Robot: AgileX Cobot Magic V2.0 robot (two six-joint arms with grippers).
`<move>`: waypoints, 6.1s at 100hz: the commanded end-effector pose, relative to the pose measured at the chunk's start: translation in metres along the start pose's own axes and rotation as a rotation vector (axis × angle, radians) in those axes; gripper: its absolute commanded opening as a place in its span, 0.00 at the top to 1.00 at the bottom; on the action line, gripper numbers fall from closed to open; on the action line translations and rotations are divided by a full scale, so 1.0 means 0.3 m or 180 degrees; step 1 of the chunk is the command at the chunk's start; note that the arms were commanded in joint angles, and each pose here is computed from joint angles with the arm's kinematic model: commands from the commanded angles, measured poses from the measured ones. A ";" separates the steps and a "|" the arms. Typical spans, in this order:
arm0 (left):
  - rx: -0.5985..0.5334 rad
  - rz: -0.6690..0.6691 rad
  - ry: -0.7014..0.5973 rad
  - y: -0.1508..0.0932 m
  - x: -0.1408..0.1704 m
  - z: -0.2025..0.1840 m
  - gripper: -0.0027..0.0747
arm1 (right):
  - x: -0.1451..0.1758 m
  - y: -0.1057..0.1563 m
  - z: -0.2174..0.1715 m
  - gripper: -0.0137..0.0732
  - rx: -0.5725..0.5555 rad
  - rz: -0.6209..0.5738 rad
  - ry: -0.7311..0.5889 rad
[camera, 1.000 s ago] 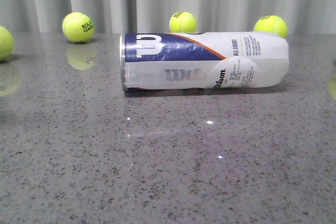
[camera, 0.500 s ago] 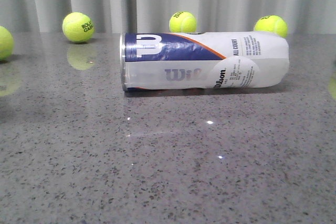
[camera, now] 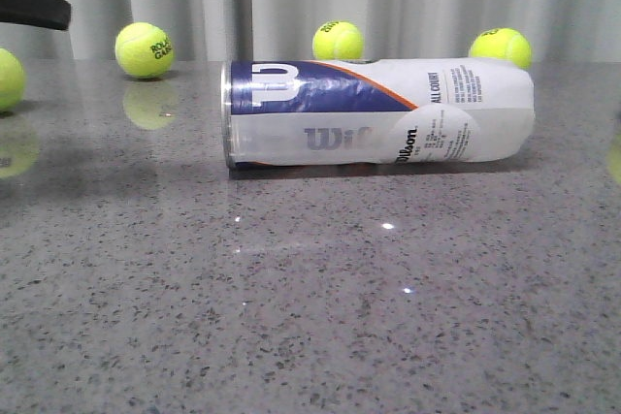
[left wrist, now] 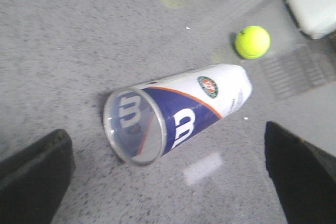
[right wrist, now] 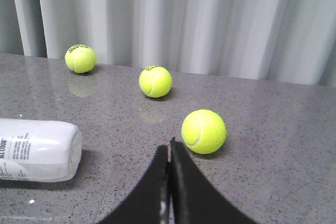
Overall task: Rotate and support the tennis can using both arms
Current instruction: 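Move the left gripper to the can's open end and grasp it, then lift the can with the left gripper and swing it upright, then lower the upright can onto the table with the left gripper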
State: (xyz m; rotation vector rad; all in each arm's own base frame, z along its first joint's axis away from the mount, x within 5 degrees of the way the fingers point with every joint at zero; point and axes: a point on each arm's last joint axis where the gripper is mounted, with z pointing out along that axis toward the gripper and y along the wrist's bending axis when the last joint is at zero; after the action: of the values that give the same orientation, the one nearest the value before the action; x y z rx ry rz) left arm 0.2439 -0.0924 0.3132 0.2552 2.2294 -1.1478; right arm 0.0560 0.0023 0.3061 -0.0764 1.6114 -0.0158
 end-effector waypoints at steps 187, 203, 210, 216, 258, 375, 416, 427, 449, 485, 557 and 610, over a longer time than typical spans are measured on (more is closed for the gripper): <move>0.1696 0.0007 0.0258 -0.095 0.048 0.298 0.99 | -0.052 -0.004 -0.005 0.92 0.0041 -0.0002 -0.0324; 0.1548 0.0486 0.0077 -0.168 0.026 0.180 0.99 | -0.052 -0.004 -0.005 0.92 0.0041 -0.0002 -0.0324; 0.1359 0.0659 -0.0014 -0.199 0.019 0.111 0.99 | -0.052 -0.004 -0.005 0.92 0.0041 -0.0002 -0.0324; 0.1136 0.0834 -0.0038 -0.224 0.018 0.053 0.99 | -0.052 -0.004 -0.005 0.92 0.0041 -0.0002 -0.0324; -0.0899 0.1752 0.0163 -0.389 -0.018 -0.343 0.99 | -0.052 -0.004 -0.005 0.92 0.0041 -0.0002 -0.0327; -0.2023 0.1738 0.0951 -0.246 -0.074 -0.315 0.99 | -0.052 -0.004 -0.005 0.92 0.0041 -0.0002 -0.0327; -0.2029 0.1625 0.1099 -0.208 -0.091 -0.266 0.99 | -0.052 -0.004 -0.005 0.92 0.0041 -0.0002 -0.0327; -0.2036 0.1577 0.1081 -0.207 -0.097 -0.263 0.99 | -0.052 -0.004 -0.005 0.92 0.0041 -0.0002 -0.0327; -0.2035 0.1614 0.1001 -0.224 -0.121 -0.269 0.81 | -0.052 -0.004 -0.005 0.92 0.0041 -0.0002 -0.0327; -0.2112 0.1662 0.1100 -0.178 -0.243 -0.174 0.44 | -0.052 -0.004 -0.005 0.92 0.0041 -0.0002 -0.0327; -0.2242 0.1773 0.0820 -0.224 -0.311 -0.211 0.44 | -0.052 -0.004 -0.005 0.92 0.0041 -0.0002 -0.0327; -0.2427 0.1519 -0.0210 -0.369 -0.255 -0.427 0.44 | -0.052 -0.004 -0.005 0.92 0.0041 -0.0002 -0.0327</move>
State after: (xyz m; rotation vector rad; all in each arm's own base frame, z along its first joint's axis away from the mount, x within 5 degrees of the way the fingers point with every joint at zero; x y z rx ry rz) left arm 0.2224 -0.0558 0.4673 0.4476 2.3372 -0.0004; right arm 0.0560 0.0023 0.3061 -0.0764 1.6114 -0.0158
